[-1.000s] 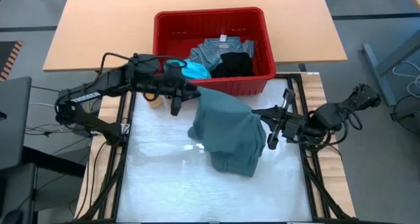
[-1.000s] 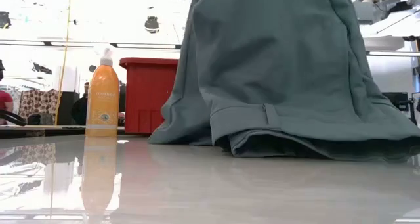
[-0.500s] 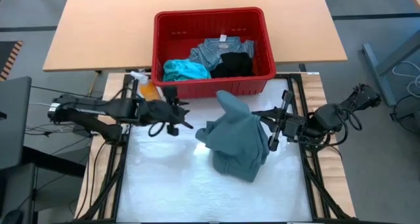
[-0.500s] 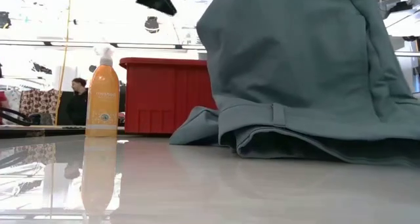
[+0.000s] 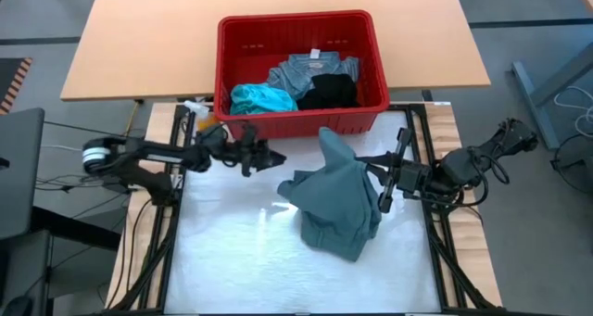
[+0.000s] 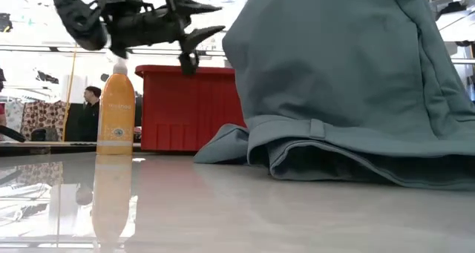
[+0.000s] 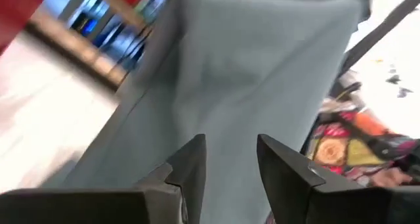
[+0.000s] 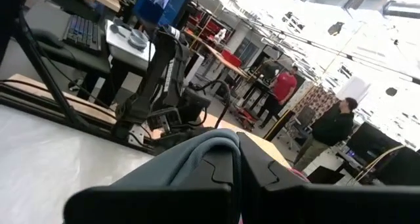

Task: Fold Laundry from Bin
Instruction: Fold the gray pants

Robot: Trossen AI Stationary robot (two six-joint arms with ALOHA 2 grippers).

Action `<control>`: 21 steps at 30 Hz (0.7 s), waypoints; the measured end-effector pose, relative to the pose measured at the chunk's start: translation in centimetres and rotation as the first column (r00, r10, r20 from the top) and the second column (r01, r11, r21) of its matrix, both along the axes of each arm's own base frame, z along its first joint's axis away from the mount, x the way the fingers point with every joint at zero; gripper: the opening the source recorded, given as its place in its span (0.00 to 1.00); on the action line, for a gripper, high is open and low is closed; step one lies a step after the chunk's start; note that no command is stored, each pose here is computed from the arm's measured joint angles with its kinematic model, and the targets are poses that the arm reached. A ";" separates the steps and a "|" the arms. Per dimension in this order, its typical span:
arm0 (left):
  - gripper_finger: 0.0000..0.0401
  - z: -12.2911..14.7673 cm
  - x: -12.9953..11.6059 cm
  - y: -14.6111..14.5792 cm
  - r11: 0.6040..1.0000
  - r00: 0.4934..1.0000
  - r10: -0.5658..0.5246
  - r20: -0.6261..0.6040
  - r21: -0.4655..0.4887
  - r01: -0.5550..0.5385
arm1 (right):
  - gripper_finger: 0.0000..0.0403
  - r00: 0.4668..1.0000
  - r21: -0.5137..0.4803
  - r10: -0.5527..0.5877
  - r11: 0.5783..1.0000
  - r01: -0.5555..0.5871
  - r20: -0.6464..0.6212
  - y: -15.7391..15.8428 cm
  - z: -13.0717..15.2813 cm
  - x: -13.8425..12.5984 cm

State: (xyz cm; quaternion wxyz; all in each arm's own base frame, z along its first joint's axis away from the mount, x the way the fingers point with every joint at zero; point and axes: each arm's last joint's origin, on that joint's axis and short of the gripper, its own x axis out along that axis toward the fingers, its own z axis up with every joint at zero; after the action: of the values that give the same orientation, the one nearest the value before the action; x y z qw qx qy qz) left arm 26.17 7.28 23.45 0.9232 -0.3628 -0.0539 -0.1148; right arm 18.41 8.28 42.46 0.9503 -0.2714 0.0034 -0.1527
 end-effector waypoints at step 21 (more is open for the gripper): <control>0.68 0.4 11.8 1.5 0.977 0.997 -0.064 -0.031 0.203 0.069 | 0.06 0.999 0.040 -0.038 0.998 0.039 -0.029 -0.3 -0.5 0.1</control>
State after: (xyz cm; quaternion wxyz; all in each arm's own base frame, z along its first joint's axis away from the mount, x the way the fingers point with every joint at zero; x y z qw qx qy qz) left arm 37.99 8.73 23.87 0.9518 -0.2693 -0.0185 -0.1458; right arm 18.52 8.01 41.97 0.9523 -0.2540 0.0252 -0.1672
